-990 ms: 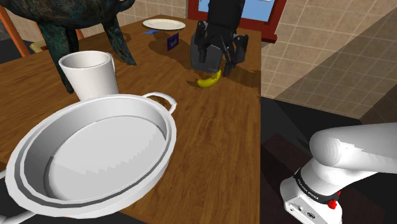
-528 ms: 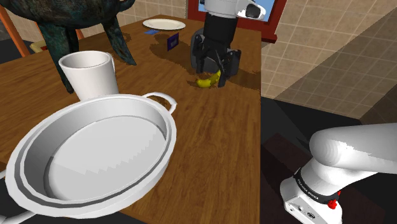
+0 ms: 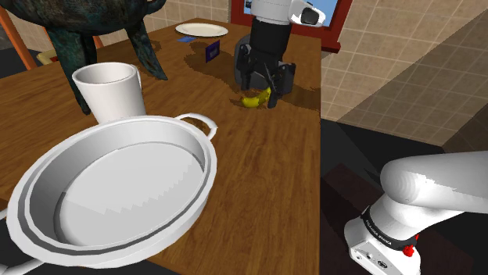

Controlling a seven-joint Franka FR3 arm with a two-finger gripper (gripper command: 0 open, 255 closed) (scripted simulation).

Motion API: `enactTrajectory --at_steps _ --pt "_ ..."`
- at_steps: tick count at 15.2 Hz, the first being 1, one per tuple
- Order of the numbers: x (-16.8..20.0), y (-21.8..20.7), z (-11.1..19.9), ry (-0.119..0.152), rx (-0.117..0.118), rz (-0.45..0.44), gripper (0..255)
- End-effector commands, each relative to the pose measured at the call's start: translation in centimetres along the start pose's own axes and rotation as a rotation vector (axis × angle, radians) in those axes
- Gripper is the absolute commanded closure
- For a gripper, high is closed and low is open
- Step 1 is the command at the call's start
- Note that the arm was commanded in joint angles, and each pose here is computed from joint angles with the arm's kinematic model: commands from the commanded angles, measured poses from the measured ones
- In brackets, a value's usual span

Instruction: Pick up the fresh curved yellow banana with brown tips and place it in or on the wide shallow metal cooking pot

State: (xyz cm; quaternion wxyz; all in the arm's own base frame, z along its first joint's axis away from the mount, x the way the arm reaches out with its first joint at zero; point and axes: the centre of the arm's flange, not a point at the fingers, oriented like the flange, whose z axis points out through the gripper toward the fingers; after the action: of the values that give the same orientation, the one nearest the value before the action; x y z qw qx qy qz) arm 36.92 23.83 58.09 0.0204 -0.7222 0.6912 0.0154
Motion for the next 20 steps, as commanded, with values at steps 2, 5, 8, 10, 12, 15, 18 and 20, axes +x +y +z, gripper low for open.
enactTrajectory --at_steps 2,5,8,10,12,15,18,20 --pt "0.0 0.0 0.0 0.0 0.0 0.0 255" --pt "0.0 0.0 0.0 0.0 0.0 0.0 255" --pt "0.0 0.0 0.0 0.0 0.0 0.0 255" --pt "0.0 0.0 0.0 0.0 0.0 0.0 255" --pt "-0.1 0.0 -1.0 0.0 0.0 0.0 255" --pt "-0.1 0.0 -2.6 0.0 0.0 0.0 255" --pt "-0.2 0.0 -4.2 0.0 0.0 0.0 255" --pt "-0.3 0.0 -5.3 0.0 0.0 0.0 255"
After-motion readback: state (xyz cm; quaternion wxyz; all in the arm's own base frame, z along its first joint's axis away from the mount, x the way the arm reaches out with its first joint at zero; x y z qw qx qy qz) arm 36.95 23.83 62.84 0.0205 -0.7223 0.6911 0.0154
